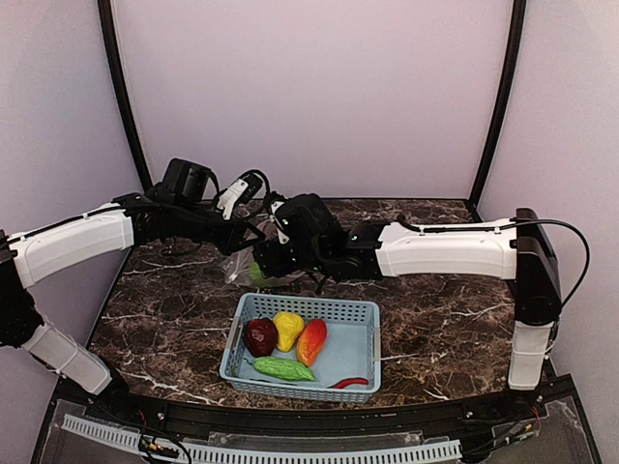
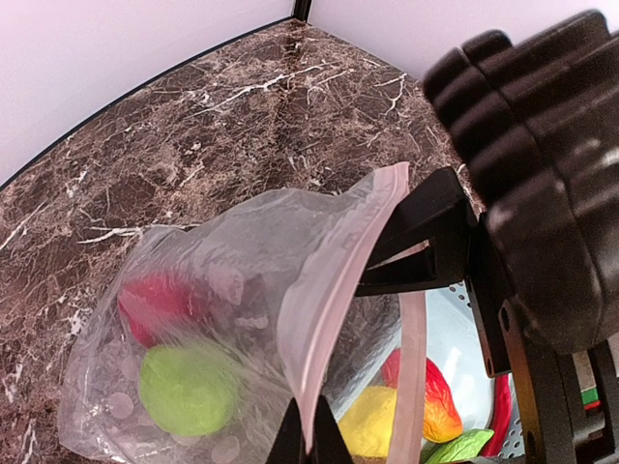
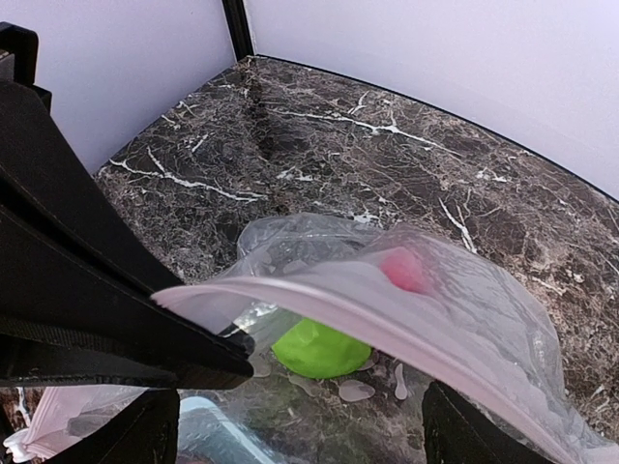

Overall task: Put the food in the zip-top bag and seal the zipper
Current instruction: Place the fake fruit in the zipper food storage bag, then adjust the fake fruit in the bin, then pick up the fake fruit from the bin, then place the fake fruit in the zipper food storage bag.

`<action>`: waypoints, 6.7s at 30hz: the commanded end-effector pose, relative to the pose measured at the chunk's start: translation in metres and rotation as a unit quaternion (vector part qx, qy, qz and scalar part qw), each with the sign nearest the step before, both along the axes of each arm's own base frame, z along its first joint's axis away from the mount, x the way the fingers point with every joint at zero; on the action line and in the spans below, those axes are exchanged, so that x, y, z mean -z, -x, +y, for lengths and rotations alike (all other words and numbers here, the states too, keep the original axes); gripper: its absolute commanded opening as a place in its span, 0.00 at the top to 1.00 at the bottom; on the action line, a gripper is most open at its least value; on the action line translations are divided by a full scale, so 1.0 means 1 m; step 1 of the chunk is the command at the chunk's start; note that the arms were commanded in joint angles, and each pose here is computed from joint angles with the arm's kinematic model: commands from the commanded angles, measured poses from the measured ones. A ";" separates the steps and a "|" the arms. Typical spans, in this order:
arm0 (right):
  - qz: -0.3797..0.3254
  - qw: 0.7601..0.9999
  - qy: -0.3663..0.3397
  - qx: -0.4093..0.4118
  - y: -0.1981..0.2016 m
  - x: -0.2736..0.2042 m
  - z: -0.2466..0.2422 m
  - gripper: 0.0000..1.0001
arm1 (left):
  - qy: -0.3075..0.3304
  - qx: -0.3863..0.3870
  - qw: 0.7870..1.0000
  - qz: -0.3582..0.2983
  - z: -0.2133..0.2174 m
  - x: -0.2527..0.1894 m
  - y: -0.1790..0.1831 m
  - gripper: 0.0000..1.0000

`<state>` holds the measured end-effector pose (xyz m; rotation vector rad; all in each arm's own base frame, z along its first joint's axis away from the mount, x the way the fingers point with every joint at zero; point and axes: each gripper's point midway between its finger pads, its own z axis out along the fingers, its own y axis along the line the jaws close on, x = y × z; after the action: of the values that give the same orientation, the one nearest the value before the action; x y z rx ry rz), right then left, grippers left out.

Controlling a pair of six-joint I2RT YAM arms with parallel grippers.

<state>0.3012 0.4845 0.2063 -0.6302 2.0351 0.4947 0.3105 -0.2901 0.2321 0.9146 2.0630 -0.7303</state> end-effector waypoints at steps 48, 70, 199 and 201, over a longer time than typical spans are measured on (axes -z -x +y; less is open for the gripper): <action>0.271 0.952 0.081 0.117 0.110 0.103 -0.098 0.14 | -0.051 -0.051 0.996 -0.045 0.024 0.001 -0.012 0.99; 0.278 0.938 0.164 0.126 0.114 0.152 -0.109 0.23 | -0.052 -0.057 0.996 -0.053 0.027 -0.006 -0.013 0.99; -0.031 0.998 0.045 -0.042 0.000 -0.009 -0.015 0.32 | -0.035 -0.044 0.997 -0.045 0.021 -0.010 -0.007 0.99; -0.031 0.998 0.043 -0.043 0.000 -0.011 -0.015 0.31 | -0.035 -0.045 0.997 -0.046 0.022 -0.010 -0.008 0.99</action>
<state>0.2949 0.4695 0.2053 -0.8109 1.9988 0.4298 0.3244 -0.2723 0.2405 0.8737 2.0377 -0.5578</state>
